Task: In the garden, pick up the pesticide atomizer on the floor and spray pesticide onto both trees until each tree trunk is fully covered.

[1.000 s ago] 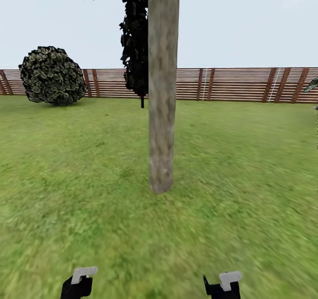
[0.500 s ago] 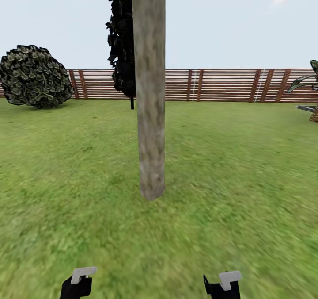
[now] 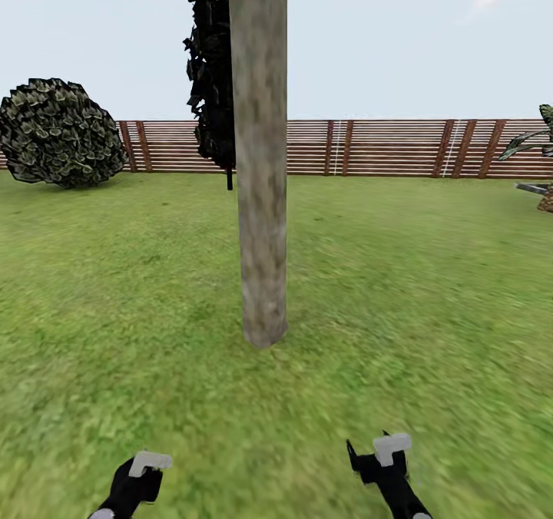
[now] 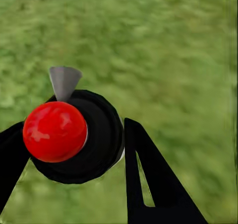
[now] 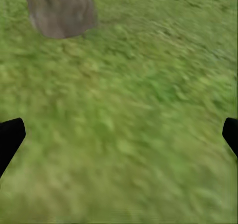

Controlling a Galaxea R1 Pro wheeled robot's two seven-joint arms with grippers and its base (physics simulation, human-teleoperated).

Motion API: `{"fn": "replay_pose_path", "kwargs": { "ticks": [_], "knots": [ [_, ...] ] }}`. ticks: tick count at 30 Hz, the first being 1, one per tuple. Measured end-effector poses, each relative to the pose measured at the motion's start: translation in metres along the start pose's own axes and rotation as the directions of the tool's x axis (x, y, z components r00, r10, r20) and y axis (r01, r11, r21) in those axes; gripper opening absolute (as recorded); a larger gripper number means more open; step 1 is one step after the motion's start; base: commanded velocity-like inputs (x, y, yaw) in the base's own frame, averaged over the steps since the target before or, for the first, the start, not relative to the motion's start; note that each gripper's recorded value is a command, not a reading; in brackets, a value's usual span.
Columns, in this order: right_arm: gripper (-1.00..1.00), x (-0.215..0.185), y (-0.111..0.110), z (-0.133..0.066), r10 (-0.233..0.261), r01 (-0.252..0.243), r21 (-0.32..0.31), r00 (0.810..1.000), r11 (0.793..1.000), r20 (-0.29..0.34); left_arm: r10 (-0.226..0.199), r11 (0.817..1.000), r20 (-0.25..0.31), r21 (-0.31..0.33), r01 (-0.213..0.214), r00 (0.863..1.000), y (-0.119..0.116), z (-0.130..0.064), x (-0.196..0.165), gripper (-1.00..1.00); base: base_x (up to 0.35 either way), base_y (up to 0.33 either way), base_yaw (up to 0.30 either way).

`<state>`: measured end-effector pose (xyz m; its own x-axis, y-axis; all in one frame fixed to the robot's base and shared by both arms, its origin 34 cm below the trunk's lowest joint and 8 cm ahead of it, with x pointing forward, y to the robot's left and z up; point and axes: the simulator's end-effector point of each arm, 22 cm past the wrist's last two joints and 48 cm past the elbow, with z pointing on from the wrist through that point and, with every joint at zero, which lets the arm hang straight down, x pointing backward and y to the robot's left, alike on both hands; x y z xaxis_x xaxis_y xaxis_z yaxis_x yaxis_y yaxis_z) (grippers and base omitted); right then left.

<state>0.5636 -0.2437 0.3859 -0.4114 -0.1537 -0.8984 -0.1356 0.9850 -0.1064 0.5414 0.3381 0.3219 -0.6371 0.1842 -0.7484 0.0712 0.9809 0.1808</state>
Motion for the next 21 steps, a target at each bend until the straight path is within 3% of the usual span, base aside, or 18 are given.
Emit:
{"fn": "replay_pose_path", "kwargs": {
  "ticks": [1, 3, 4, 6, 8, 9, 10, 12, 14, 16, 17, 18, 21],
  "knots": [
    [1.00, -0.015, 0.012, 0.007, -0.066, 0.068, -0.061, 0.998, 0.996, 0.024, 0.059, 0.996, 0.034, 0.065, -0.061, 0.998, -0.010, 0.004, -0.021, -1.00, 0.000, 0.000, 0.000],
    [1.00, -0.026, 0.028, 0.013, -0.143, 0.148, -0.136, 0.989, 0.980, 0.048, 0.110, 0.984, 0.063, 0.135, -0.118, 0.992, -0.022, 0.007, -0.037, -1.00, 0.000, 0.000, 0.000],
    [1.00, -0.038, 0.047, 0.018, -0.231, 0.243, -0.225, 0.970, 0.944, 0.078, 0.165, 0.955, 0.091, 0.235, -0.182, 0.982, -0.035, 0.007, -0.053, -1.00, 0.000, 0.000, 0.000],
    [1.00, -0.049, 0.059, 0.023, -0.281, 0.299, -0.282, 0.954, 0.912, 0.103, 0.219, 0.909, 0.112, 0.337, -0.245, 0.969, -0.045, 0.004, -0.065, -1.00, 0.000, 0.000, 0.000],
    [1.00, -0.062, 0.070, 0.027, -0.304, 0.330, -0.335, 0.944, 0.882, 0.129, 0.281, 0.841, 0.129, 0.444, -0.308, 0.951, -0.059, -0.002, -0.070, -1.00, 0.000, 0.000, 0.000],
    [1.00, -0.065, 0.073, 0.028, -0.308, 0.336, -0.351, 0.942, 0.874, 0.136, 0.297, 0.822, 0.132, 0.468, -0.324, 0.946, -0.062, -0.004, -0.070, -1.00, 0.000, 0.000, 0.000],
    [1.00, -0.072, 0.079, 0.029, -0.313, 0.346, -0.384, 0.938, 0.856, 0.149, 0.327, 0.789, 0.138, 0.505, -0.350, 0.935, -0.067, -0.008, -0.070, -1.00, 0.000, 0.000, 0.000],
    [1.00, -0.090, 0.098, 0.029, -0.318, 0.368, -0.471, 0.930, 0.802, 0.185, 0.402, 0.716, 0.138, 0.569, -0.404, 0.905, -0.075, -0.015, -0.063, -1.00, 0.000, 0.000, 0.000],
    [1.00, -0.101, 0.109, 0.028, -0.320, 0.381, -0.519, 0.924, 0.765, 0.207, 0.456, 0.675, 0.127, 0.596, -0.435, 0.881, -0.077, -0.018, -0.054, -1.00, 0.000, 0.000, 0.000],
    [1.00, -0.108, 0.117, 0.027, -0.319, 0.388, -0.542, 0.922, 0.746, 0.220, 0.500, 0.642, 0.114, 0.616, -0.456, 0.858, -0.079, -0.020, -0.045, -1.00, 0.000, 0.000, 0.000],
    [1.00, -0.111, 0.130, 0.025, -0.319, 0.395, -0.562, 0.919, 0.727, 0.233, 0.536, 0.610, 0.108, 0.636, -0.472, 0.837, -0.083, -0.023, -0.037, -1.00, 0.000, 0.000, 0.000],
    [1.00, -0.112, 0.135, 0.024, -0.320, 0.398, -0.569, 0.917, 0.720, 0.237, 0.543, 0.602, 0.106, 0.642, -0.474, 0.833, -0.083, -0.024, -0.035, -1.00, 0.000, 0.000, 0.000],
    [1.00, -0.111, 0.160, 0.018, -0.337, 0.424, -0.603, 0.905, 0.675, 0.259, 0.571, 0.565, 0.102, 0.671, -0.480, 0.815, -0.087, -0.029, -0.028, -1.00, 0.000, 0.000, 0.000]
  ]
}}
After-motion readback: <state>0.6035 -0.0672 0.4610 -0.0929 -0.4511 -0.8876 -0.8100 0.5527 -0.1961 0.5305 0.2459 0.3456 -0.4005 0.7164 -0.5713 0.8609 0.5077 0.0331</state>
